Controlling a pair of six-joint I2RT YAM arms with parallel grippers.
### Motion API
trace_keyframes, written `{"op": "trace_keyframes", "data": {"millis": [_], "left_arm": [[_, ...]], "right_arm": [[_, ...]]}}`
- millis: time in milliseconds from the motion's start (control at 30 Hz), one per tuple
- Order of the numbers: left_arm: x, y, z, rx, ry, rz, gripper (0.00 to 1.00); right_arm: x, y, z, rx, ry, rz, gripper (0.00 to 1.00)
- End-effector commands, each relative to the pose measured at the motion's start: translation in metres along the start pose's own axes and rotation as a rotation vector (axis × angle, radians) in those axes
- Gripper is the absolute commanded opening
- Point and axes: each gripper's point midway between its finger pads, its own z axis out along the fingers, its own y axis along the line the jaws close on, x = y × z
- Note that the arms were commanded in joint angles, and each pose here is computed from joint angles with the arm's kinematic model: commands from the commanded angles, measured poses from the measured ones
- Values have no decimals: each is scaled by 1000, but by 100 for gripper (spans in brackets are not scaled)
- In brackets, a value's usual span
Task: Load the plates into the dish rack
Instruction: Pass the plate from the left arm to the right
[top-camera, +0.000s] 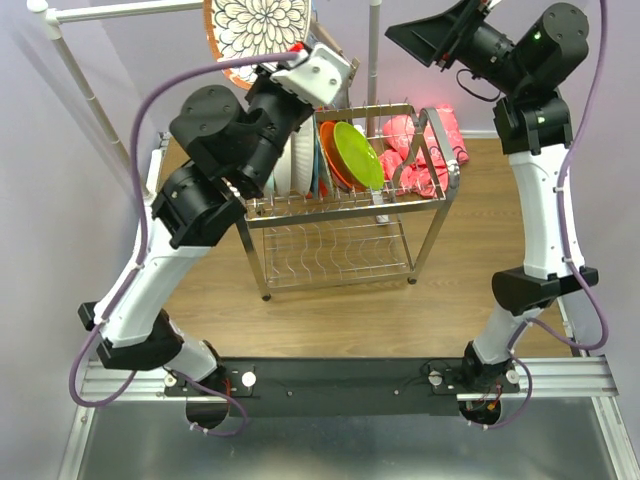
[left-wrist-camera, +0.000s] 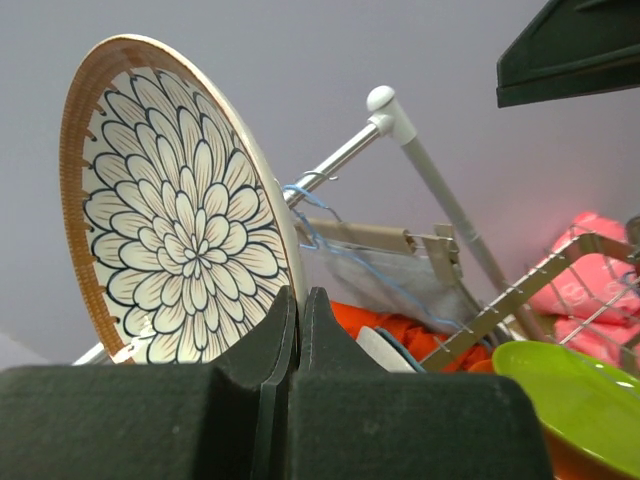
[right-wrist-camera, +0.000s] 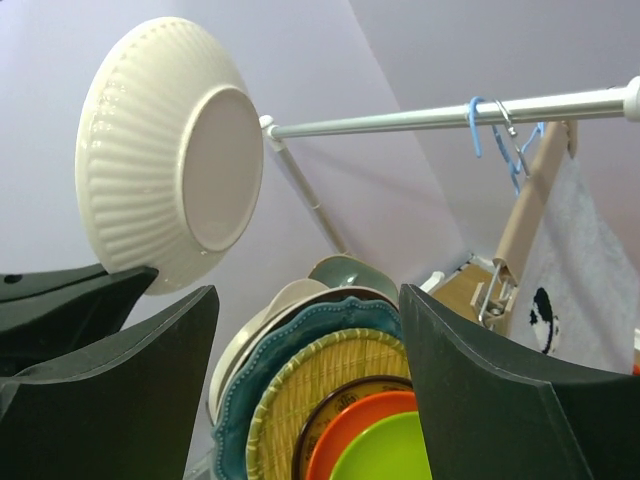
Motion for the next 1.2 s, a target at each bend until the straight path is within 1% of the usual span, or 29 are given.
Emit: {"op": "trace_keyframes", "data": {"millis": [0, 33, 67, 167, 233, 433, 567, 733, 767, 800, 1167], "left_arm": [[-20, 35, -5, -220, 2, 137, 0], [-20, 31, -5, -223, 14, 151, 0], [-16, 23, -1, -216, 32, 196, 0], [-14, 9, 3, -218, 51, 240, 0], [-15, 7, 4, -225, 57, 266, 0], [-6, -22, 9, -175, 88, 378, 0], [1, -45, 11, -140, 100, 426, 0], [-1, -56, 12, -133, 83, 414, 0], [7, -54, 10, -148, 138, 472, 0], [4, -50, 10, -158, 142, 550, 0], [8, -78, 18, -118, 142, 599, 0]], "right_arm": [[-12, 29, 3, -90, -29, -28, 81], [-12, 29, 4, -89, -31, -36, 81], [-13, 29, 4, -90, -33, -48, 81], [-15, 30, 3, -94, -37, -94, 81], [-16, 30, 3, -93, -42, -115, 81], [-25, 33, 4, -100, -72, -171, 81], [-20, 29, 5, -97, -52, -157, 81], [-13, 28, 4, -101, -25, -136, 79], [-11, 28, 4, -104, -17, -129, 79], [-10, 29, 3, -104, -15, -122, 79], [5, 31, -4, -96, 40, -55, 75]]}}
